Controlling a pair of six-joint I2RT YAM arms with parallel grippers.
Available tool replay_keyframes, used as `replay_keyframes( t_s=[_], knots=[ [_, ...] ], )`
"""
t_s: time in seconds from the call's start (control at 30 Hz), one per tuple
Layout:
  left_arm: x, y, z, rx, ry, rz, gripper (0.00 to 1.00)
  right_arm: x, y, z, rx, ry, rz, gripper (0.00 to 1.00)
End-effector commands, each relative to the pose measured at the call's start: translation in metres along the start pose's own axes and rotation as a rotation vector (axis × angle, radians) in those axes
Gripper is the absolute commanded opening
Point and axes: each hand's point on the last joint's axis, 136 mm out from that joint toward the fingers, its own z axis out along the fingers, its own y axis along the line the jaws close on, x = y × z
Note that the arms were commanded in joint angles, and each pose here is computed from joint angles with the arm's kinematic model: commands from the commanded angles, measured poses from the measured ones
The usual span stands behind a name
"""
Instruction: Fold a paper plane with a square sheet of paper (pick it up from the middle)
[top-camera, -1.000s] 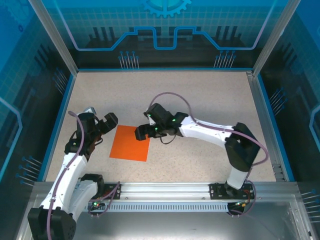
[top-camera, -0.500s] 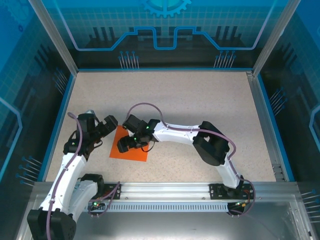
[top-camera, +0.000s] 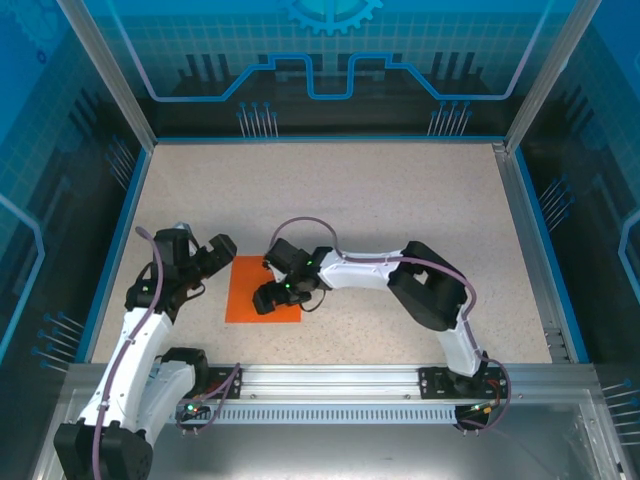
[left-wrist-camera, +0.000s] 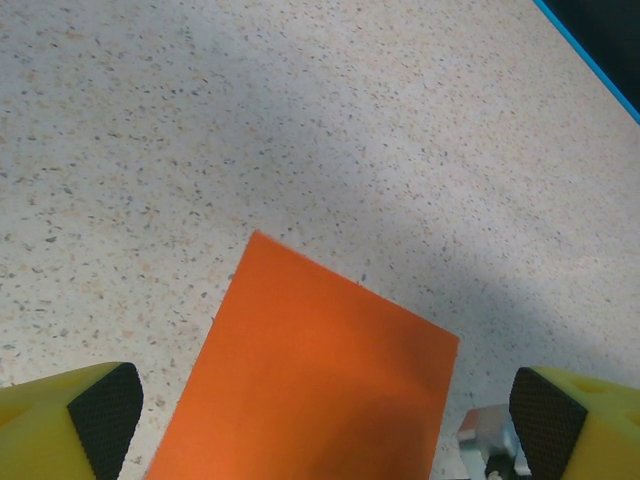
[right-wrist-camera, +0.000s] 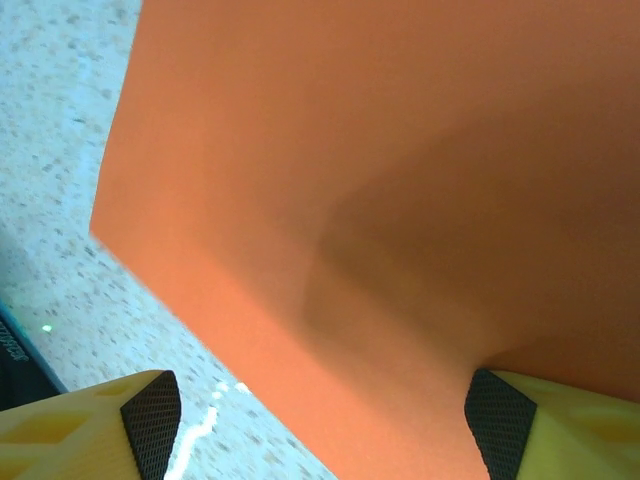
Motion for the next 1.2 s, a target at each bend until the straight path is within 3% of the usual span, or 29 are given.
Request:
replay_keyframes(
  t_s=[0.0,0.3,0.57,0.87,1.17],
  knots=[
    [0.007,-0.011,-0.004,0.077,0.039,0.001,0.98,0.027,-0.067,-0.007,0.112,0.083,0.091,0.80],
    [0.024,-0.035,-0.005,0.217,0.121,0.017,0.98,0.034,-0.127,-0.051,0.207,0.095,0.094,0.78],
    [0.031,-0.040,-0.005,0.254,0.140,0.037,0.99,0.008,-0.076,-0.075,0.186,-0.001,-0.003,0.78],
    [0.031,-0.031,-0.003,0.205,0.131,0.054,0.98,-0.019,-0.063,-0.052,0.313,-0.019,0.020,0.77],
    [0.034,-0.035,-0.005,0.235,0.142,0.066,0.99,-0.007,-0.104,-0.035,0.383,0.011,0.126,0.75]
  ],
)
